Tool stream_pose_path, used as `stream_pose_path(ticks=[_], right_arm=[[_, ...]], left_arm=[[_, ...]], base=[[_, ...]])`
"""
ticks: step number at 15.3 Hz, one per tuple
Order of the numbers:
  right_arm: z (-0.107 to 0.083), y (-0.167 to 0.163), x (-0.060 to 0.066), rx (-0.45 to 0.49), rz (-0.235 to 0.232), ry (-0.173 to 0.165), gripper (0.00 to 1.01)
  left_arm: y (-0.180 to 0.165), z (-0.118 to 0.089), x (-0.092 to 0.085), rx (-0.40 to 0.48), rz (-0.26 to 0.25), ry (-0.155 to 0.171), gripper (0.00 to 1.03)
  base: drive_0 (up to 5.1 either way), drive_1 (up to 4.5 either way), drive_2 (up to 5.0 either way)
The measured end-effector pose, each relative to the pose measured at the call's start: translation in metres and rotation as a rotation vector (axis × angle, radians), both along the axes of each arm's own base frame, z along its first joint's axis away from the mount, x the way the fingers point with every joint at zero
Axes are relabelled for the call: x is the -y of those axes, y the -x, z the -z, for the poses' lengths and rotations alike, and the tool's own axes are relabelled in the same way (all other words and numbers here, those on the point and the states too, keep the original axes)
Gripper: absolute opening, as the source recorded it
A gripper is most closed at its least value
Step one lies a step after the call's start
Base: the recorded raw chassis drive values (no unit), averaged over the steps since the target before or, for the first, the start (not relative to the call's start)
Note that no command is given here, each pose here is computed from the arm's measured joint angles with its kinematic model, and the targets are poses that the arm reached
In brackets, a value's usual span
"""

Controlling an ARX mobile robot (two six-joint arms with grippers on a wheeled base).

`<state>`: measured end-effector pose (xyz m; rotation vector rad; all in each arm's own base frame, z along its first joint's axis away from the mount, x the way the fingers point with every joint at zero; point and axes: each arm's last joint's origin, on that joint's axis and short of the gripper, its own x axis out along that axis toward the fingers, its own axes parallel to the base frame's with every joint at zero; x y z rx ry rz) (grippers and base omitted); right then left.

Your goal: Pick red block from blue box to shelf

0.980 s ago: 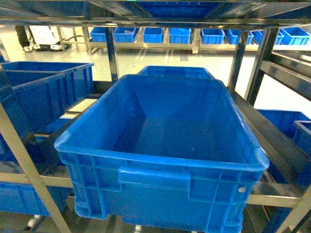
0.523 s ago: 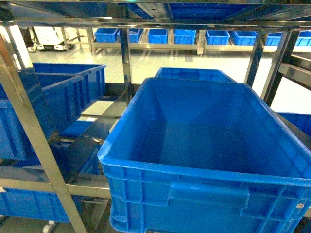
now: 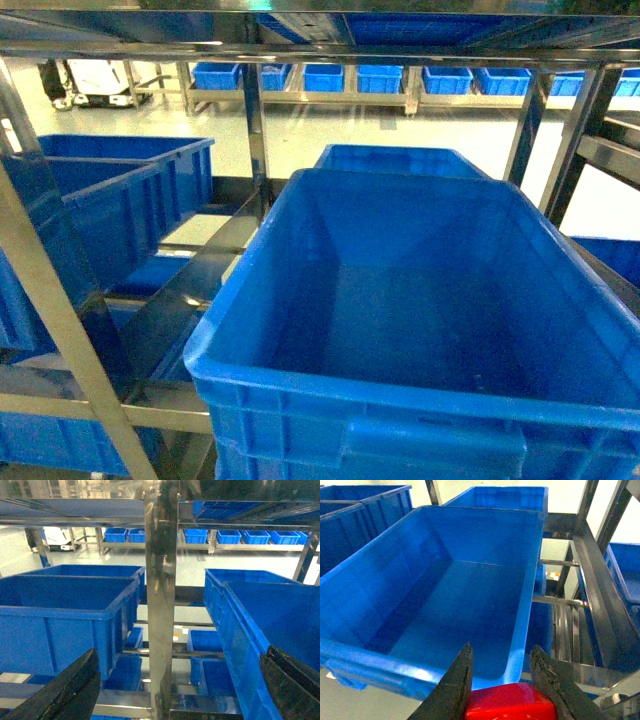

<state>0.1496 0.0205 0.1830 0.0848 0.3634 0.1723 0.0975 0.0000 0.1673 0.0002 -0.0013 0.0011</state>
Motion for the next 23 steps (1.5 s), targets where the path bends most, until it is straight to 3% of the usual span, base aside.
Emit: stream_pose_path(ticks=[23], right_arm=[[0.0000, -0.0001, 0.0000, 0.000, 0.000, 0.000, 0.28]], left_arm=[[0.0000, 0.0001, 0.0000, -0.001, 0.000, 0.000, 0.98]], base=[[0.0, 0.19, -0.2]])
